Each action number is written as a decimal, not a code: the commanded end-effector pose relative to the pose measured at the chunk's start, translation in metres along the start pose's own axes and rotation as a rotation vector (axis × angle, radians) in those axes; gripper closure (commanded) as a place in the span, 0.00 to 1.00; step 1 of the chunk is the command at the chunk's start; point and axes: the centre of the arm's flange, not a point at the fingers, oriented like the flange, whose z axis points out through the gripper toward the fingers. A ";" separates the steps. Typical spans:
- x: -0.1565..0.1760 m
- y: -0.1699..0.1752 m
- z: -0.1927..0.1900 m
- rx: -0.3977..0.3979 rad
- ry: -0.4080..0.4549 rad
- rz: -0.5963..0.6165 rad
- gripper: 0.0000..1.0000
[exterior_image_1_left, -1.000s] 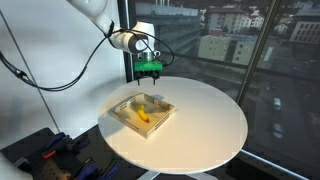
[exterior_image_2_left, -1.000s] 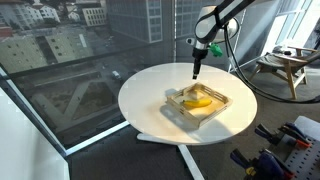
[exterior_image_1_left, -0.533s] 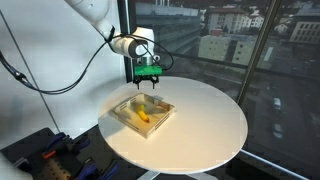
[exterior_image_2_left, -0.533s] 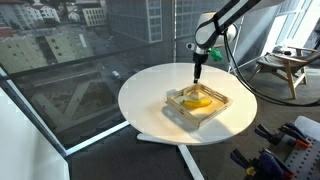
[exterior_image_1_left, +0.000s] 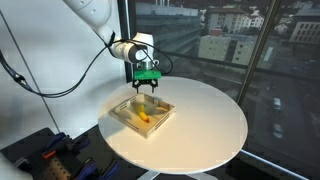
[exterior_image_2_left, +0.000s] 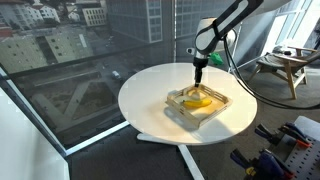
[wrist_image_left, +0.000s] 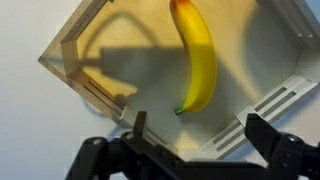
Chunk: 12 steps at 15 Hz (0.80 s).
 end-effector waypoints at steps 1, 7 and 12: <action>-0.005 0.001 0.007 -0.034 0.008 -0.031 0.00; -0.001 0.001 0.013 -0.026 0.004 -0.018 0.00; -0.001 0.000 0.014 -0.025 0.003 -0.018 0.00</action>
